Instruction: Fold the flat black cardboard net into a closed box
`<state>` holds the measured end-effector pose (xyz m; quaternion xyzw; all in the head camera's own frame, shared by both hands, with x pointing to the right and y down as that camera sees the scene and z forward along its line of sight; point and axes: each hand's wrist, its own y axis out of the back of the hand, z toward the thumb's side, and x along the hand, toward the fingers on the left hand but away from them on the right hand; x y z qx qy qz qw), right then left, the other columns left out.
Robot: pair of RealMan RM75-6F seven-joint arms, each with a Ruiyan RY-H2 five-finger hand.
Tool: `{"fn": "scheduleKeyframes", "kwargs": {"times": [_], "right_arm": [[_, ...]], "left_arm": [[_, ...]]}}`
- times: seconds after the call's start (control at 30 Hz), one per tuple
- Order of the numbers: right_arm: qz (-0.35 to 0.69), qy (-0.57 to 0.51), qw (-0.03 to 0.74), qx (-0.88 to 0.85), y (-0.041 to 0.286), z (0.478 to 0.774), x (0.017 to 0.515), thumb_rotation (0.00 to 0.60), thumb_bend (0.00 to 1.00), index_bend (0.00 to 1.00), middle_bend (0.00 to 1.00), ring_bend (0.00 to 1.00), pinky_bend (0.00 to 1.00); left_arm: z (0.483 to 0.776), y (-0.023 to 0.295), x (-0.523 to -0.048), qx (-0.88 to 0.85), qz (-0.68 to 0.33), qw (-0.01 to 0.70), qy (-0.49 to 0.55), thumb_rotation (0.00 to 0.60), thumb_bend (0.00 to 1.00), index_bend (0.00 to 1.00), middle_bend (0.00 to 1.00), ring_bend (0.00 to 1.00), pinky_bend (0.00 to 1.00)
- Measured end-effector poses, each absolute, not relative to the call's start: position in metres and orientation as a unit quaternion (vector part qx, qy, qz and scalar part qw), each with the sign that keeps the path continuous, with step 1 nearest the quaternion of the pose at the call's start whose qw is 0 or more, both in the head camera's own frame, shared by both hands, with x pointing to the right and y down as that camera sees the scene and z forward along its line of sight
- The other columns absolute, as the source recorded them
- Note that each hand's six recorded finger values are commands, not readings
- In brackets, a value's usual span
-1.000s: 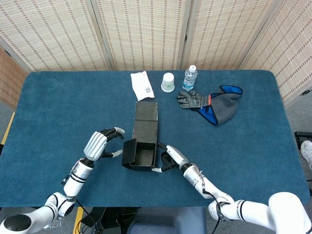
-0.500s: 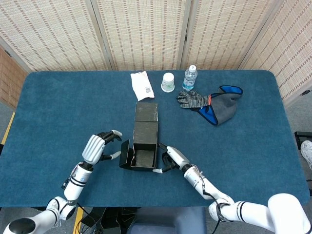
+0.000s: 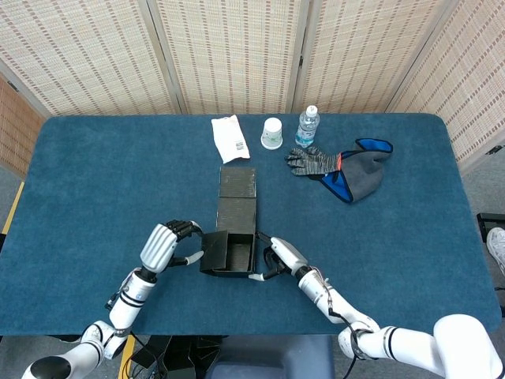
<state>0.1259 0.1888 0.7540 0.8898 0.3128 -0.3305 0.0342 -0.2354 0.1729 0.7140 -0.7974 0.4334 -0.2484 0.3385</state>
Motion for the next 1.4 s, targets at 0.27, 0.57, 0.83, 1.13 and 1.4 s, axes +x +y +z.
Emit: {"fn": "scheduleKeyframes", "kwargs": {"times": [0.27,0.57,0.83,1.13,1.4], "right_arm": [[-0.338,0.304,0.015,0.891,0.192,0.756,0.127,0.6,0.36,0.28,0.33,0.75,1.0],[-0.339,0.308,0.016,0.889,0.192,0.757,0.129,0.6,0.36,0.28,0.33,0.75,1.0],[-0.343,0.306,0.016,0.888,0.193,0.758,0.13,0.6,0.36,0.28,0.33,0.75,1.0],[-0.343,0.304,0.017,0.889,0.193,0.759,0.129,0.6,0.36,0.28,0.33,0.75,1.0],[-0.347,0.303,0.016,0.888,0.193,0.761,0.13,0.6,0.36,0.28,0.33,0.75,1.0]], "left_arm": [[0.713,0.18,-0.225,-0.81,-0.226,0.347,0.416,0.6,0.05,0.49,0.48,0.54,0.56],[0.713,0.181,-0.216,-0.828,-0.209,0.354,0.38,0.6,0.05,0.54,0.48,0.57,0.56],[0.716,0.179,-0.213,-0.837,-0.213,0.371,0.343,0.6,0.05,0.51,0.46,0.57,0.56],[0.718,0.177,-0.219,-0.838,-0.231,0.404,0.284,0.6,0.12,0.44,0.37,0.55,0.56],[0.718,0.179,-0.216,-0.843,-0.241,0.42,0.235,0.6,0.32,0.39,0.32,0.52,0.56]]}}
